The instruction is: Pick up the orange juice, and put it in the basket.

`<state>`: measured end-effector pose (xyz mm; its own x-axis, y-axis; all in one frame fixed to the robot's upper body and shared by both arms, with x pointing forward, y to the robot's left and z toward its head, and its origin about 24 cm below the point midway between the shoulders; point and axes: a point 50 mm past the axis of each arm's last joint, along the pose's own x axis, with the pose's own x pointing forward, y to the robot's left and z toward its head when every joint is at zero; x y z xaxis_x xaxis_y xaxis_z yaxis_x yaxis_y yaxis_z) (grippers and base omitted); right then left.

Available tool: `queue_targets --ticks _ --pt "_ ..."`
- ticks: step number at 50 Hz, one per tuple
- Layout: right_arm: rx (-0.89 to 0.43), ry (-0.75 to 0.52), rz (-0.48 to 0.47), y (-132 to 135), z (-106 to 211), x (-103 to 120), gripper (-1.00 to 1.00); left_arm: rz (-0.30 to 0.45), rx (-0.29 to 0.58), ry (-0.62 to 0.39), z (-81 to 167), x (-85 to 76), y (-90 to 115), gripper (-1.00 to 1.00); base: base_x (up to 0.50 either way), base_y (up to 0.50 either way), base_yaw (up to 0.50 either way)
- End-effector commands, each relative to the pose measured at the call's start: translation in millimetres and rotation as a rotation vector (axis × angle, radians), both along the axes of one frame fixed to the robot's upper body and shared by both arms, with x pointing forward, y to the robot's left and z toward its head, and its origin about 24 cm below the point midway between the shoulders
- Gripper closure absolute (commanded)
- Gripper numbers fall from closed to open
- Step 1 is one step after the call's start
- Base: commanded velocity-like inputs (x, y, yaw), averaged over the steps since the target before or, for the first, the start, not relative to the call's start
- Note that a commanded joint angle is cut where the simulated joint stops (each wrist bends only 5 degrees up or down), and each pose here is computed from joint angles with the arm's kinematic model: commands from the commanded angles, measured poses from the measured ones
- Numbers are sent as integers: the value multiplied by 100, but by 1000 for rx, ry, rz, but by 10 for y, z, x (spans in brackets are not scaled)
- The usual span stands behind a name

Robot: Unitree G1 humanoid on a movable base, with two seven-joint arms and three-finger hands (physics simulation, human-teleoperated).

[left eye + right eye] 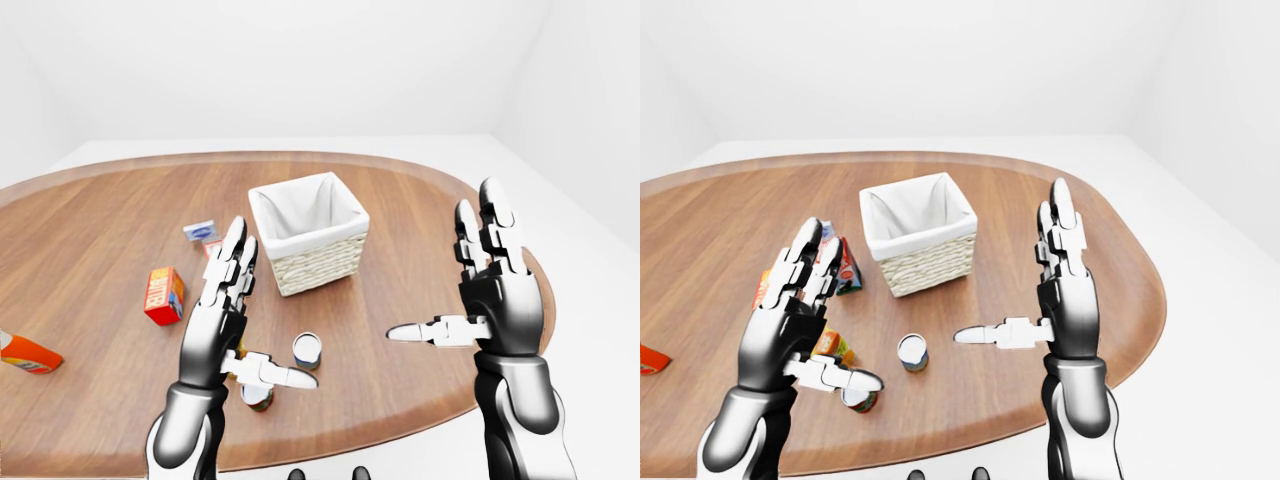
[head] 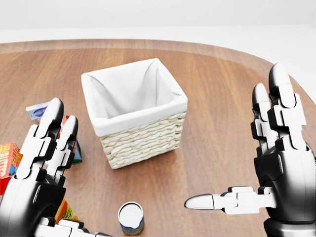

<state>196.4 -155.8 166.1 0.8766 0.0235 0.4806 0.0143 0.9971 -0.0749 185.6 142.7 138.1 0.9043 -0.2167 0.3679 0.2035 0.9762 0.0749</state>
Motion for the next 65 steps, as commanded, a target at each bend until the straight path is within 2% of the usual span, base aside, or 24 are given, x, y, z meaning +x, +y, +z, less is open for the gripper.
queue_targets --ticks 1,13,19,24,30,33,34,36,39,42,44,48,50,54,55,57,60,65 --pt "-4 -1 2 7 3 -3 -100 -4 -1 -7 33 -22 -8 -100 49 3 0" --pt "-9 0 3 17 1 -4 -100 1 5 -13 55 -28 -9 -100 49 3 0" --pt "-17 10 1 18 -19 11 -100 57 36 -21 54 18 44 -100 50 6 0" --pt "-20 8 -3 16 -15 14 -100 70 56 -29 86 29 78 -100 31 6 0" --pt "-12 -3 -6 -9 7 12 -100 126 207 -86 217 137 228 -100 6 2 0" --pt "-9 13 -10 -11 -28 35 -100 123 344 -125 326 210 303 -100 0 0 0" --pt "-8 15 -9 -9 -31 32 -100 146 397 -137 367 260 348 -100 0 0 0" --pt "-9 12 -10 -12 -23 21 -100 142 441 -140 391 290 368 -100 0 0 0" --pt "-4 -3 -13 -27 5 29 -100 159 576 -197 426 349 390 -100 0 0 0" --pt "-3 10 -14 -26 -21 33 -100 135 625 -186 444 386 402 -100 0 0 0" --pt "-3 13 -15 -29 -27 32 -100 116 736 -225 467 392 400 -100 0 0 0" --pt "-1 7 -16 -30 -16 30 -100 78 820 -142 376 451 468 -100 0 0 0" --pt "0 17 -18 -38 -36 32 -100 79 895 -32 216 507 577 -100 0 0 0" --pt "1 18 -19 -36 -37 35 -100 33 938 133 -49 529 718 -100 0 0 0" --pt "0 11 -17 -31 -24 20 -100 50 957 171 -97 542 781 -100 0 0 0" --pt "2 11 -19 -34 -24 30 -100 53 950 220 -180 541 859 -100 0 0 0" --pt "2 14 -20 -37 -30 25 -100 84 996 298 -281 569 969 -100 0 0 0" --pt "4 9 -22 -46 -19 25 -100 67 996 392 -465 543 1065 -100 0 0 0"
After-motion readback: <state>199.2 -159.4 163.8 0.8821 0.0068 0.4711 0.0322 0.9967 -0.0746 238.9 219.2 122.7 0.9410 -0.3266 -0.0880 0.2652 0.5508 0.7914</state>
